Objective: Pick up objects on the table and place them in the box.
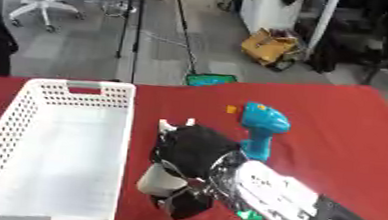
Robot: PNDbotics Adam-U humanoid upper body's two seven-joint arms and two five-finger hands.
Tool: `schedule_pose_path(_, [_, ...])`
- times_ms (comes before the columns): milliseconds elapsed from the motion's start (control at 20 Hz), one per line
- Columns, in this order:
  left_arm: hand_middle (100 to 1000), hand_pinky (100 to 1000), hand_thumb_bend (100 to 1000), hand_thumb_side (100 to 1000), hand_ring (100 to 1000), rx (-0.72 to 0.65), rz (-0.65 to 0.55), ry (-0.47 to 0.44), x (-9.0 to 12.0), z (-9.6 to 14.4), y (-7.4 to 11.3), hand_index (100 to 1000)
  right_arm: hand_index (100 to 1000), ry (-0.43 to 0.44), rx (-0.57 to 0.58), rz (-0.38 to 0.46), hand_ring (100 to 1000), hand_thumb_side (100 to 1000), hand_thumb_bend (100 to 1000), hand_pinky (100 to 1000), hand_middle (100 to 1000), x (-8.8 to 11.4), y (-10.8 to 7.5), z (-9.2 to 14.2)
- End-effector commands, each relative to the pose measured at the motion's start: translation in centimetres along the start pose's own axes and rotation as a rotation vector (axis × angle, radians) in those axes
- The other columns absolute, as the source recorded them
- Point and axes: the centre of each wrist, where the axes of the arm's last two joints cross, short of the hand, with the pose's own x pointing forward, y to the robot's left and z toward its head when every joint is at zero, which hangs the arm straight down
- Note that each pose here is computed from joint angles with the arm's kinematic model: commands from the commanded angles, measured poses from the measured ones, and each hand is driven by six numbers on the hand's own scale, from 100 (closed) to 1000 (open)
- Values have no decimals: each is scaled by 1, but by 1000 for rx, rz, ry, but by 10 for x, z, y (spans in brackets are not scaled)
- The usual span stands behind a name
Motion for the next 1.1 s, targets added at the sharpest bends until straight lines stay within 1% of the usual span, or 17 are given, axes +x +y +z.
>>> schedule_pose_path(50, [671,589,100,805,657,-29,-10,-13,5,-7,-1,699,538,-1,-41,39,325,387,263,100,424,-3,-21,5])
schedule_pose_path(400, [673,590,100,806,658,-35,-5,-14,5,-7,-2,699,531,26,-78,65,322,397,245,100,421,-5,-49,5])
schedule_pose_path(550, [673,590,100,806,658,-36,-3,-17,5,-8,-3,699,531,42,-88,68,321,403,241,100,421,-4,-58,5])
schedule_pose_path(650, [674,590,100,806,659,-37,0,-21,4,-8,-3,699,529,63,-91,74,322,407,238,100,422,-5,-63,1])
schedule_pose_path(800, [674,590,100,805,659,-38,6,-28,4,-9,-4,700,523,104,-78,87,328,405,235,100,425,-10,-62,-14])
schedule_pose_path(1100, [674,591,100,805,659,-39,17,-44,3,-12,-6,700,519,184,-32,99,335,405,225,100,425,-24,-43,-60])
